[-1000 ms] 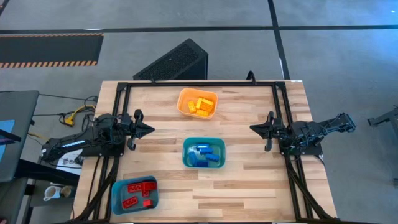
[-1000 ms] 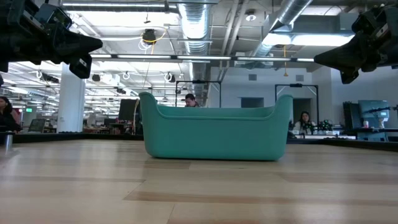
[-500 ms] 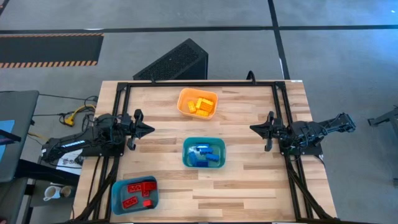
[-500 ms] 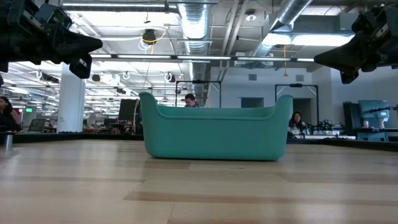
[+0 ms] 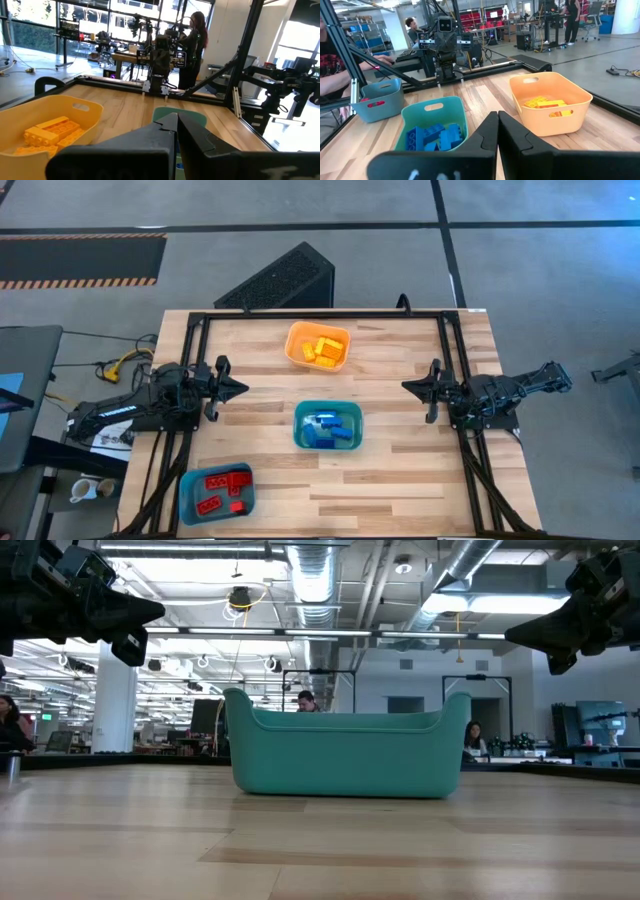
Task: Sort & place blocks by color
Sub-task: Return to Home Position
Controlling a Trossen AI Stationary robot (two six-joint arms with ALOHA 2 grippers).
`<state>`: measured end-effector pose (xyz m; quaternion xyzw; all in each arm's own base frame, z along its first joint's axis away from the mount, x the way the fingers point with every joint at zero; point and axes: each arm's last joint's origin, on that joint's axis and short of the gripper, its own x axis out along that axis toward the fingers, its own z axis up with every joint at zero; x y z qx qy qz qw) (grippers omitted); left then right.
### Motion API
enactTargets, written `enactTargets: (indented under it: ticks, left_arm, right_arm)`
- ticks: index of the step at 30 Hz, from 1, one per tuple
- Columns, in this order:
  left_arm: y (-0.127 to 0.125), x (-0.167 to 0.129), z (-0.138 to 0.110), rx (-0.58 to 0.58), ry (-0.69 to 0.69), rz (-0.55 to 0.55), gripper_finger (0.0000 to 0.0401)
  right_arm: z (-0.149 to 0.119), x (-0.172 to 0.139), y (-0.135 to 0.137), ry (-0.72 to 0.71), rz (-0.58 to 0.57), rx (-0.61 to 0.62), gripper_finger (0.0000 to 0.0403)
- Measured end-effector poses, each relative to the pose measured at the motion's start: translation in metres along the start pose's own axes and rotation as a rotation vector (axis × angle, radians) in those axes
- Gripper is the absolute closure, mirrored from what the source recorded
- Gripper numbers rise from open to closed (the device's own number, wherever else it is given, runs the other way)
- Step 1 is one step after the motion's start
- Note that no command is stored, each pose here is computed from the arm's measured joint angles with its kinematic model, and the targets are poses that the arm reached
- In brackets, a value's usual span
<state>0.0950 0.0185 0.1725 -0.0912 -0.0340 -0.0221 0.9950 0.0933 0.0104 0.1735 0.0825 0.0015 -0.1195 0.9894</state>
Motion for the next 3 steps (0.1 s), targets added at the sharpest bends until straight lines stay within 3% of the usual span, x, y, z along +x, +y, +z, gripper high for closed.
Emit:
enactTargets:
  ticks: [3]
  left_arm:
    - [0.0000,0.0000,-0.0001,0.000,0.001,0.000,0.0401]
  right_arm:
    - [-0.0001,0.0000,0.0000,0.000,0.000,0.000,0.0375]
